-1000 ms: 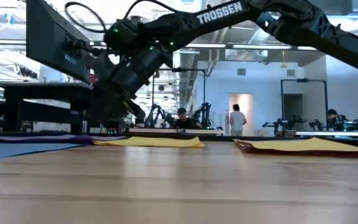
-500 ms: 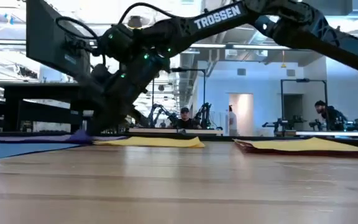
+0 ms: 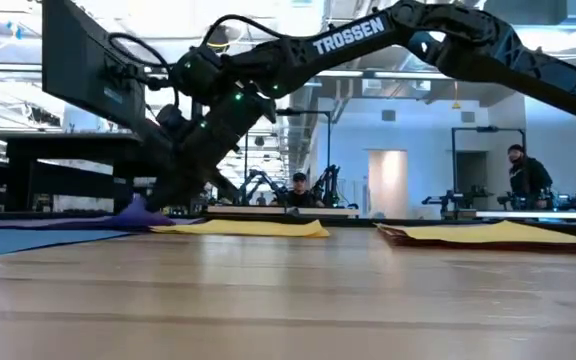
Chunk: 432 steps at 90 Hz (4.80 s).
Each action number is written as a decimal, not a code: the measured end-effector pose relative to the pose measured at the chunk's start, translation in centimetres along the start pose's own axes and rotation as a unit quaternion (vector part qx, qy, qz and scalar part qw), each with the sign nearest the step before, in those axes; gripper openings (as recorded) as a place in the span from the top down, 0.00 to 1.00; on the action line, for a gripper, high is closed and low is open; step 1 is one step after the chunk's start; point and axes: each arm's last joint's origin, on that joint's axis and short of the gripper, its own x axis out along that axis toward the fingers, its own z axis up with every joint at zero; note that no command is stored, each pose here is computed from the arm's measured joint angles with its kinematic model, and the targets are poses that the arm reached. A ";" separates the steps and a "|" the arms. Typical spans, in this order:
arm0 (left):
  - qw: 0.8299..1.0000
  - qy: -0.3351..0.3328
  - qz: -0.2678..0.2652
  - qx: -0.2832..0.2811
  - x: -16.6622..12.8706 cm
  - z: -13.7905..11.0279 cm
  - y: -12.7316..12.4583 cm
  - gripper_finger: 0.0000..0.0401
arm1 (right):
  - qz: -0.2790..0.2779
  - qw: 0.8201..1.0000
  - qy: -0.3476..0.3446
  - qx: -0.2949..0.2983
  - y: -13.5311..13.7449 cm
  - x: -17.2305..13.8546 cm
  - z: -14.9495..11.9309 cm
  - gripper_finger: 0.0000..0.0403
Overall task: Organize paper
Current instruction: Stack the purple paper on top of the purple paper, then stack the yellow paper on top of the yellow paper
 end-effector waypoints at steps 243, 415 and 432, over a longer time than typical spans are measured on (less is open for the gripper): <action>1.000 -0.014 0.000 0.028 0.3 0.5 -0.4 0.80 | 0.159 0.972 -0.049 -0.168 7.3 0.6 -1.9 1.00; 1.000 -0.023 0.006 0.014 -0.6 0.1 1.1 0.80 | 0.093 0.984 -0.007 -0.151 6.6 3.9 -5.2 1.00; 1.000 -0.024 0.006 0.012 -0.6 0.2 1.1 0.80 | 0.099 0.982 -0.009 -0.160 7.4 3.9 -5.6 1.00</action>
